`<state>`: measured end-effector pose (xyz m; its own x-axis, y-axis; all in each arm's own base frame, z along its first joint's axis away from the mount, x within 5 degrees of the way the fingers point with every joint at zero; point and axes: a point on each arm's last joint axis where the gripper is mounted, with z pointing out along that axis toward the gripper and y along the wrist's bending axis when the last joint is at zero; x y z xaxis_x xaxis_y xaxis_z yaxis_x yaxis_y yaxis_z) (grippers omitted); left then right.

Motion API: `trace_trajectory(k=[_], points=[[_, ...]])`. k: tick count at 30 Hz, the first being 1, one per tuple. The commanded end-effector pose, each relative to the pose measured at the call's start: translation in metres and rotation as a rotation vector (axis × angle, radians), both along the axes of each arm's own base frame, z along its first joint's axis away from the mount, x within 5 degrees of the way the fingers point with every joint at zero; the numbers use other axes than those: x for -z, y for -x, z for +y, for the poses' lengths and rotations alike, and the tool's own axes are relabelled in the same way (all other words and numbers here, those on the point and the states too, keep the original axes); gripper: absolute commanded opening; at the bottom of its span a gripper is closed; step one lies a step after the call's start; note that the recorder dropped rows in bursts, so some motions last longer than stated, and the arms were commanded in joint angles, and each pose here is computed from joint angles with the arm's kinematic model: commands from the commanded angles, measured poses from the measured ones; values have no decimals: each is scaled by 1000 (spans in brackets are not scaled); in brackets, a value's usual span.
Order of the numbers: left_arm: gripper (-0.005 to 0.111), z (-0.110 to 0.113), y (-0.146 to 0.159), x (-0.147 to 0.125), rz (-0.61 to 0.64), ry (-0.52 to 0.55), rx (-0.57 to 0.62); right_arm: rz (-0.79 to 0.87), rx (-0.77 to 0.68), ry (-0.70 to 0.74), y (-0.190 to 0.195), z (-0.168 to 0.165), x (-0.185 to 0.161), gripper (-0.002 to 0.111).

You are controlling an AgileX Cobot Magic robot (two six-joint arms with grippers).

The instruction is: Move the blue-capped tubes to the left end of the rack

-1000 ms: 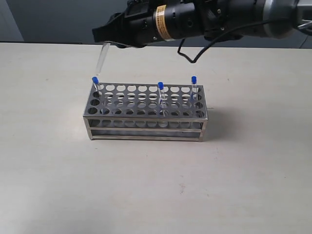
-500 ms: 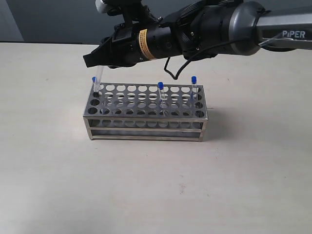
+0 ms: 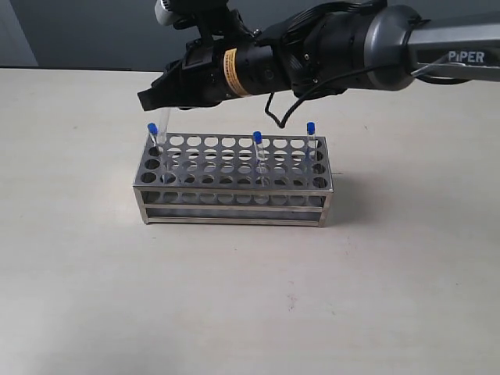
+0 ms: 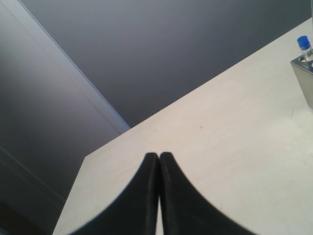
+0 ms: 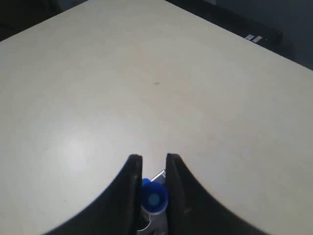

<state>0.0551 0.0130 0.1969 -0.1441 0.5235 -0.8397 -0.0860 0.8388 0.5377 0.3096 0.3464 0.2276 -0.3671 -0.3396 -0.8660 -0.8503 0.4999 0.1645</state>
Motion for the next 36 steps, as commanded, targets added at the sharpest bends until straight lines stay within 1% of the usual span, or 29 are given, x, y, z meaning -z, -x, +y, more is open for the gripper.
trace_trajectory(k=[1, 10, 24, 29, 36], points=[[1, 0, 0, -2, -6, 5, 5, 1, 4, 11, -3, 2, 6, 0], [1, 0, 0, -2, -6, 5, 5, 20, -24, 33, 5, 12, 20, 0], [1, 0, 0, -2, -6, 5, 5, 29, -73, 40, 13, 19, 25, 0], [1, 0, 0, -2, -6, 5, 5, -8, -93, 50, 13, 20, 23, 0], [1, 0, 0, -2, -6, 5, 5, -14, -119, 31, 13, 27, 19, 0]])
